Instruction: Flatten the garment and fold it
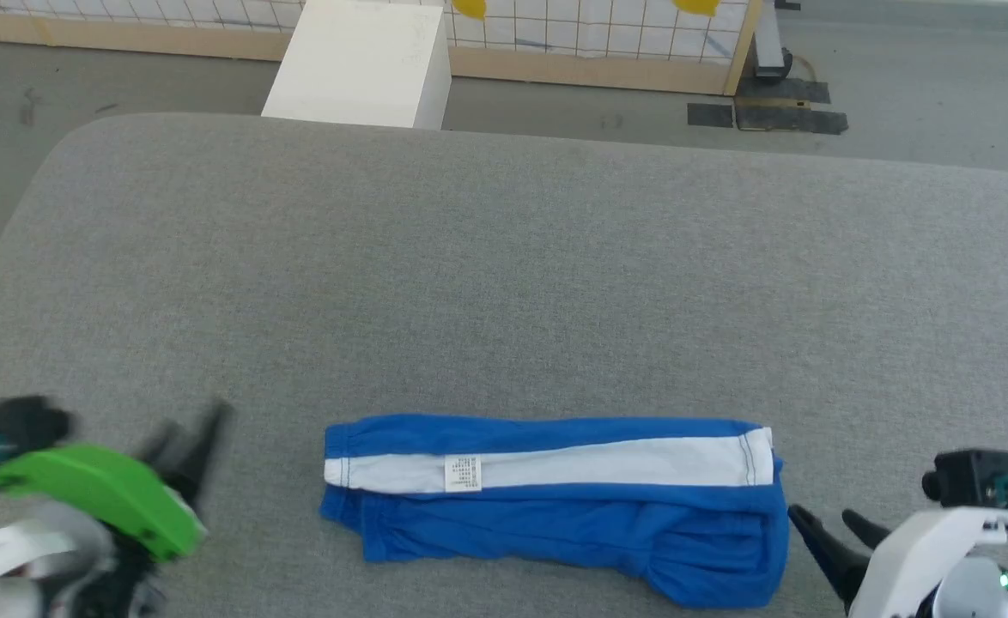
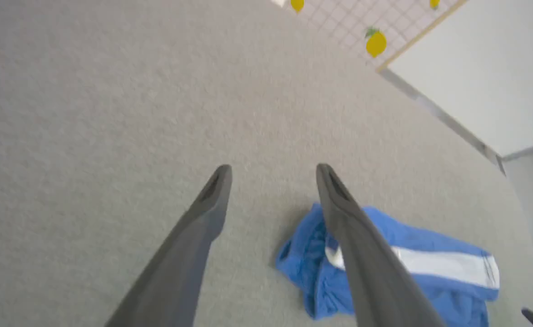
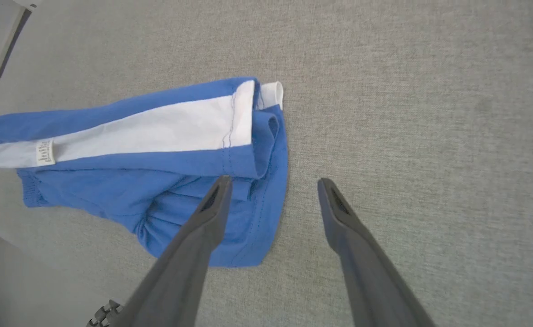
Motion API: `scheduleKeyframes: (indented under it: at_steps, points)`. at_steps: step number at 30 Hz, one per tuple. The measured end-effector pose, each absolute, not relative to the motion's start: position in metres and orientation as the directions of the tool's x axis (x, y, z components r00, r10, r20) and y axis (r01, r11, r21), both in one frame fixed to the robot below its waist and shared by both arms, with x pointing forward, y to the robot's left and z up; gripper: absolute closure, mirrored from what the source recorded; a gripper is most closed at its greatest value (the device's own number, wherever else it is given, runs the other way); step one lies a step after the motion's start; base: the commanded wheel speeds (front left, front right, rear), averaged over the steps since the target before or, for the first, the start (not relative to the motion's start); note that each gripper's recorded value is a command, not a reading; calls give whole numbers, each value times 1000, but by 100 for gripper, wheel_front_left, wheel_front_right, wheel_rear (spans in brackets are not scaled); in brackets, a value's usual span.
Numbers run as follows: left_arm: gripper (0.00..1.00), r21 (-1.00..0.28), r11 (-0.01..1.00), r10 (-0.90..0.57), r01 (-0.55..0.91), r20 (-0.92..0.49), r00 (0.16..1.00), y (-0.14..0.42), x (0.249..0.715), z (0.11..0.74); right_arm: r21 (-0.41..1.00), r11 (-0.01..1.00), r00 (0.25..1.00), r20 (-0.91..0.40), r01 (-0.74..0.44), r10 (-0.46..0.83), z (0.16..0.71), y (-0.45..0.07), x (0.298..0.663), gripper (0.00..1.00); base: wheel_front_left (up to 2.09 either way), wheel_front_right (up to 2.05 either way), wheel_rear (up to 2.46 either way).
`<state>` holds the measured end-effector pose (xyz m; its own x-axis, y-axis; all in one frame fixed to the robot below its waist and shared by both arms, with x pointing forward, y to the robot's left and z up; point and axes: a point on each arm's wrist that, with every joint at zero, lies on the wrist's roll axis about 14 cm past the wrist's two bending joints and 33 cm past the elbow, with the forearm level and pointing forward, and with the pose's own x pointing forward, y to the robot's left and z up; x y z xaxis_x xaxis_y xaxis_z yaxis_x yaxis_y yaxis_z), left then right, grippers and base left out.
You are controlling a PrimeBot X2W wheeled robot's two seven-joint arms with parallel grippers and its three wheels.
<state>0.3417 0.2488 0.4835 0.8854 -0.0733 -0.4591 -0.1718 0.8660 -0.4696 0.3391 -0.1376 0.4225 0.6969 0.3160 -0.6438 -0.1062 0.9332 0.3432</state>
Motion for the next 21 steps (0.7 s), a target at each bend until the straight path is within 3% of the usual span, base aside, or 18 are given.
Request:
scheduleKeyframes:
  at_steps: [5, 11, 17, 21]
  points:
    - [0, -376, 907, 145, -190, -145, 979, 295, 358, 529, 328, 938, 654, -685, -116, 320, 420, -135, 352, 0, 0, 0, 0]
    - [0, -206, 967, 180, -151, 132, 975, 302, 360, 555, 315, 939, 556, -760, -140, 338, 402, -123, 357, 0, 0, 0, 0]
    - [0, -96, 987, 147, -132, 171, 974, 300, 362, 552, 316, 932, 449, -817, -178, 363, 383, -107, 353, 0, 0, 0, 0]
    - [0, -99, 985, 161, -143, 199, 967, 299, 363, 557, 331, 915, 412, -819, -231, 400, 379, -88, 356, 0, 0, 0, 0]
